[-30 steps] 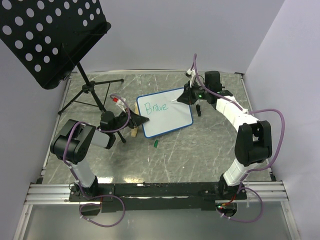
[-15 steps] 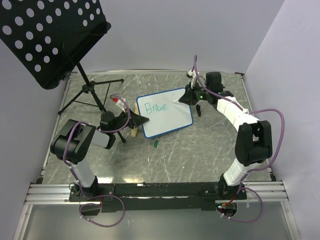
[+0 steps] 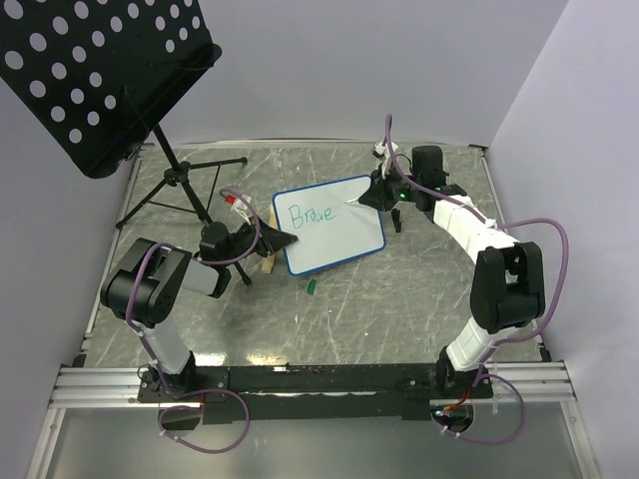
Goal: Write a sentence on the whiteboard
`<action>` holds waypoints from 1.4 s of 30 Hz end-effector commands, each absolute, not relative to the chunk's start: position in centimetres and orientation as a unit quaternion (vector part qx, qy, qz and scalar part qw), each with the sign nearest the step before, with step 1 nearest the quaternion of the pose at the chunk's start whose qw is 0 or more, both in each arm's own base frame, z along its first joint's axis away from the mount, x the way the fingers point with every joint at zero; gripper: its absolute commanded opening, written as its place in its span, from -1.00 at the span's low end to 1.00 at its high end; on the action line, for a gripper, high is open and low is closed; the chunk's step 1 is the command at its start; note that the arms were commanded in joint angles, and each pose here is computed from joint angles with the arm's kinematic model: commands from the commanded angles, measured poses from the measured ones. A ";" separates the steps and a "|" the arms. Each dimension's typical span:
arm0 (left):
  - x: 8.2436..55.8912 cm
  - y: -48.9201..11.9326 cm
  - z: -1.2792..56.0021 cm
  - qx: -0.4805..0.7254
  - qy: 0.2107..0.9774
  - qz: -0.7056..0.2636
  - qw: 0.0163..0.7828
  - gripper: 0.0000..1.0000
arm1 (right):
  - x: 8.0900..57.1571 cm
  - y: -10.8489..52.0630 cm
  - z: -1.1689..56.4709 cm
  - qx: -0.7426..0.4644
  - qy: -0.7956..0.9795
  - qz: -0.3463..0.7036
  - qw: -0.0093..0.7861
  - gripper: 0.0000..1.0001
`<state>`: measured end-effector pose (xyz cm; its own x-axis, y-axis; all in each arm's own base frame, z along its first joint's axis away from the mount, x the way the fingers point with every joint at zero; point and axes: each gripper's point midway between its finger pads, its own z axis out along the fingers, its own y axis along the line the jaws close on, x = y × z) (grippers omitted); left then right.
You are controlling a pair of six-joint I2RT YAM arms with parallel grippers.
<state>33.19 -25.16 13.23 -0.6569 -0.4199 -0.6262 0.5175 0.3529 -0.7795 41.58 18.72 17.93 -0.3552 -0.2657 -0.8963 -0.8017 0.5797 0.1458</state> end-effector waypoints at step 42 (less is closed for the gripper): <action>33.2 -25.8 19.1 0.102 0.634 -0.589 0.491 -0.98 | 42.1 19.1 17.5 -0.368 0.761 0.289 0.449 -1.00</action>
